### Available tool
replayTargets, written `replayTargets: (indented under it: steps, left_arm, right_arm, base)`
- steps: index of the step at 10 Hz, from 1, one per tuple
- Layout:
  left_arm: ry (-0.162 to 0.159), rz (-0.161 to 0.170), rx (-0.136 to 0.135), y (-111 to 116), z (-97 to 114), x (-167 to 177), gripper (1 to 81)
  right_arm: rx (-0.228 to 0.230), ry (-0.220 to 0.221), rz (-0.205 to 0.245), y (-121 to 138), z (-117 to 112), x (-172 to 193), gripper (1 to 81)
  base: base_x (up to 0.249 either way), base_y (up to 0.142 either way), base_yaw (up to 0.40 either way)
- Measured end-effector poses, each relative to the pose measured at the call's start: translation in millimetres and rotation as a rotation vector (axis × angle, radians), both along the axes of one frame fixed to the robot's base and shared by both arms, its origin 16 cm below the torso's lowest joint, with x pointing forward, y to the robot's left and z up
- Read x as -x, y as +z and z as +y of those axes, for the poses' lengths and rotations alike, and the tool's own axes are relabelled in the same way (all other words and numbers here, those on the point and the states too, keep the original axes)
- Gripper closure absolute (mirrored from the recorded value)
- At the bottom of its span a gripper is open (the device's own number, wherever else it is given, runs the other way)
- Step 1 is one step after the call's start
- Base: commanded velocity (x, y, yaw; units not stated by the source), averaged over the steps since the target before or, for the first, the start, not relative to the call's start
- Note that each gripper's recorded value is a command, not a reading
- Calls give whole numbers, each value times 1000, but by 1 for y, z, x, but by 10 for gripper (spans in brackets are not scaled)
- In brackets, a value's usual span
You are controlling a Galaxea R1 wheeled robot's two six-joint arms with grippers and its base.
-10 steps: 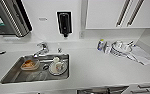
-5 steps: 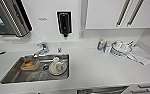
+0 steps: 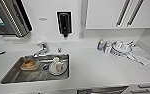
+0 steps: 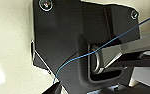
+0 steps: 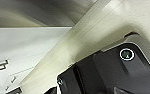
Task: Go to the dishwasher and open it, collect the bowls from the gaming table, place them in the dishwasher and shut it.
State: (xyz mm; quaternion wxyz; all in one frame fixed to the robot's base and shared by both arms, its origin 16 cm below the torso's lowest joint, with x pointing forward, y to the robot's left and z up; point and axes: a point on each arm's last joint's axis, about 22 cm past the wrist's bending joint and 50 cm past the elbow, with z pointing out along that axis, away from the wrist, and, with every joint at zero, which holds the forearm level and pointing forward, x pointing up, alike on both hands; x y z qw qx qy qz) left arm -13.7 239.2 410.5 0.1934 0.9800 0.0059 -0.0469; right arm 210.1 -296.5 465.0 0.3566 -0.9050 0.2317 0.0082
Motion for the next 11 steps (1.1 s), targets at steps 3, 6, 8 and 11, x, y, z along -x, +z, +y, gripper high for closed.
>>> replayTargets:
  steps: [3,6,8,11]
  left_arm:
    - [-10,7,-28,-4,4,-4,10]
    - [-11,6,-31,-5,4,-6,10]
    - [-11,6,-32,-5,5,-7,10]
    - [-11,7,-34,-5,5,-7,10]
  right_arm:
    - [165,142,67,-28,-15,95,10]
    - [266,264,93,-50,15,135,10]
    - [304,308,133,-54,21,176,10]
    - [262,374,135,-49,48,213,10]
  base:
    - [0,0,0]
    - [0,0,0]
    - [0,0,0]
    - [0,0,0]
